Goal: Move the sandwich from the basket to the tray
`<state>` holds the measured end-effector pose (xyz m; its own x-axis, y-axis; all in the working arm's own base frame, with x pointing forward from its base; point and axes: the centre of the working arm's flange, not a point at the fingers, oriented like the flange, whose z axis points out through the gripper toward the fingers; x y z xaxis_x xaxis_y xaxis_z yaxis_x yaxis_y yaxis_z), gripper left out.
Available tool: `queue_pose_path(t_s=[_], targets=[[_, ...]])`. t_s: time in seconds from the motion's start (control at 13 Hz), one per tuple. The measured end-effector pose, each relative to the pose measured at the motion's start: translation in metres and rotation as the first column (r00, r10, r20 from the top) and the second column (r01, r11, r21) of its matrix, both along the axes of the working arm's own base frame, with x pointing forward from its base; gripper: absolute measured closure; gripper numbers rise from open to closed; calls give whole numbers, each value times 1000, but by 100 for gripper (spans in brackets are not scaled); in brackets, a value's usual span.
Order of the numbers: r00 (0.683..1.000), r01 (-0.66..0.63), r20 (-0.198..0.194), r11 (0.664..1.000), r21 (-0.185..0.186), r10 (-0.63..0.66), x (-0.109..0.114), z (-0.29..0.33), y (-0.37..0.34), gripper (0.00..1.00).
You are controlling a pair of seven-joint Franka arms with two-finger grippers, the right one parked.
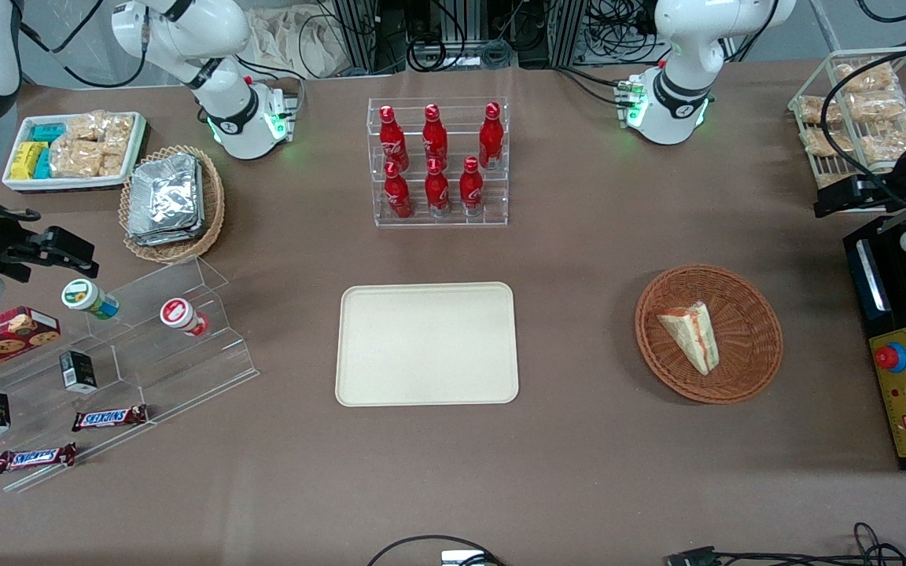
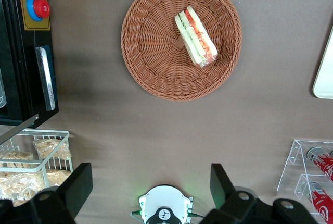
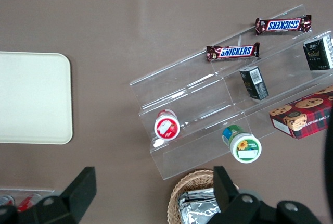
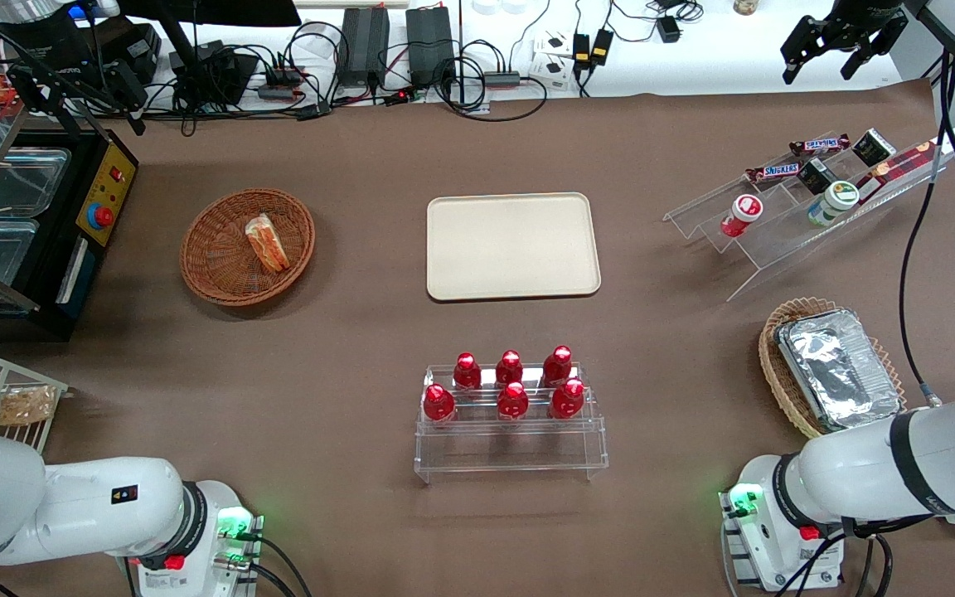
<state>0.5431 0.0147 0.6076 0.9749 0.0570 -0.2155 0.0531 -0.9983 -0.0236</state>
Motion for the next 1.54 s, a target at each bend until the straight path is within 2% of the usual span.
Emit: queue_pose_path(t_s=[0.38,0.54,0.62,0.77,0.85,1.08,1.23,1.54], targets=[[1000,0,-7,1000,-14,0,4,-6,-1,0],[1000,-1,-17,999,-43,0,16,-19,-5,0],[1000,-16,-24,999,-45,15,24,-28,-6,0],[993,-111,-52,994,-24,110,39,-55,-6,0],[981,-181,-71,984,-5,180,47,-71,-5,0],[921,-371,-105,927,54,375,71,-125,0,0],[876,-462,-122,884,66,467,84,-165,0,0],[801,-582,-115,809,84,588,96,-250,-6,0]])
